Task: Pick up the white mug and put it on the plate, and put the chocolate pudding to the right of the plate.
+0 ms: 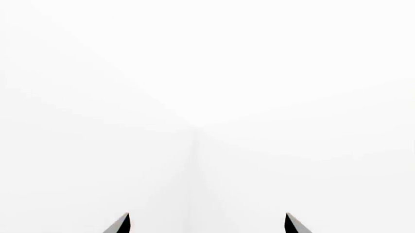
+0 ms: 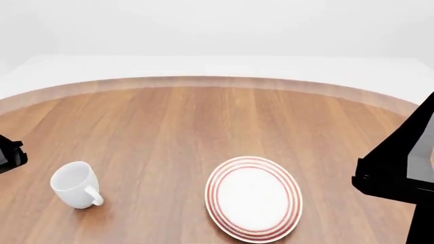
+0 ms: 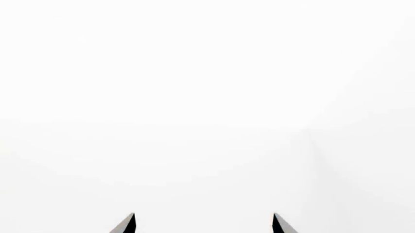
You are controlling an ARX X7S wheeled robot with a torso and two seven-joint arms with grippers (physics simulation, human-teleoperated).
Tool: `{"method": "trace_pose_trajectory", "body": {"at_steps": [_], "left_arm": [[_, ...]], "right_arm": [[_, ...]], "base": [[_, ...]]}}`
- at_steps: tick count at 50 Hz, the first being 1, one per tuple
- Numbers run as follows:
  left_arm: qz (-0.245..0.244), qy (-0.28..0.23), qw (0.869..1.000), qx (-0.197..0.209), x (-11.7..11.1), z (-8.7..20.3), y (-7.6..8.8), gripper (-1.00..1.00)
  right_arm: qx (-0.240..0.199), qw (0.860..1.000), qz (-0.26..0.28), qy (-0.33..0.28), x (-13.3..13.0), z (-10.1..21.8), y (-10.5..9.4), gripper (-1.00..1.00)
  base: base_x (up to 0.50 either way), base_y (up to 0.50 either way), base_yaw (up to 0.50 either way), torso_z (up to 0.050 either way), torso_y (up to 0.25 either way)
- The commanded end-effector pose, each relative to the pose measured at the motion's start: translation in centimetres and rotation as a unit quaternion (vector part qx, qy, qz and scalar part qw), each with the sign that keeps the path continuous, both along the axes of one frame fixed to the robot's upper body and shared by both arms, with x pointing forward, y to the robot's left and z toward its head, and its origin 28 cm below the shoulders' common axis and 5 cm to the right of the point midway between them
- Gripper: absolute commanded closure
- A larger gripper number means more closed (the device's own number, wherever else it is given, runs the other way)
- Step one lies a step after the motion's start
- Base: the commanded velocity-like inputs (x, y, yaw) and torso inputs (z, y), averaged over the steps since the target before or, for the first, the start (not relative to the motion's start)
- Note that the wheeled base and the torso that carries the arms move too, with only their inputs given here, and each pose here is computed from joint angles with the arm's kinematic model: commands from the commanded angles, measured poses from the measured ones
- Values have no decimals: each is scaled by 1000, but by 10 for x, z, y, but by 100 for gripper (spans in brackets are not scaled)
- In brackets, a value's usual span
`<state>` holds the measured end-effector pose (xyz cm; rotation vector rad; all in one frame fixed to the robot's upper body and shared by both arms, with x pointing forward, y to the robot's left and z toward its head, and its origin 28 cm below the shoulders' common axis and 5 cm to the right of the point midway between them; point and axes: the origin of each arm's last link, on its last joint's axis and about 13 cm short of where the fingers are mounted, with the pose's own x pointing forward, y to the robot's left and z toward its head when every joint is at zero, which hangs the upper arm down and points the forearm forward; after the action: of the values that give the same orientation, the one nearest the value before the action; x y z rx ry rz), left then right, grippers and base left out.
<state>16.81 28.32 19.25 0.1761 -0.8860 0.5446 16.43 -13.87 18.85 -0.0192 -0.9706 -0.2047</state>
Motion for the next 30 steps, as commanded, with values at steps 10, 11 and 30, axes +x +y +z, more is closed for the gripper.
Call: {"method": "trace_pose_trajectory", "body": {"at_steps": [10,11,30], "left_arm": [[4,6,1000,-1,-2,-2,2,-100],[5,7,1000,-2,-1,-2,2,-100],[6,42,999,11,5,-7,0,-100]], "right_arm": [[-18,1000,-9,-15,-3,0,0,-100],[-18,1000,-10,-15,-3,0,0,-100],[-11,1000,-11,-10,-2,-1,-1,-100]], "base": [[-10,400,0,0,0],[-11,500,0,0,0],[-1,67,0,0,-46]]}}
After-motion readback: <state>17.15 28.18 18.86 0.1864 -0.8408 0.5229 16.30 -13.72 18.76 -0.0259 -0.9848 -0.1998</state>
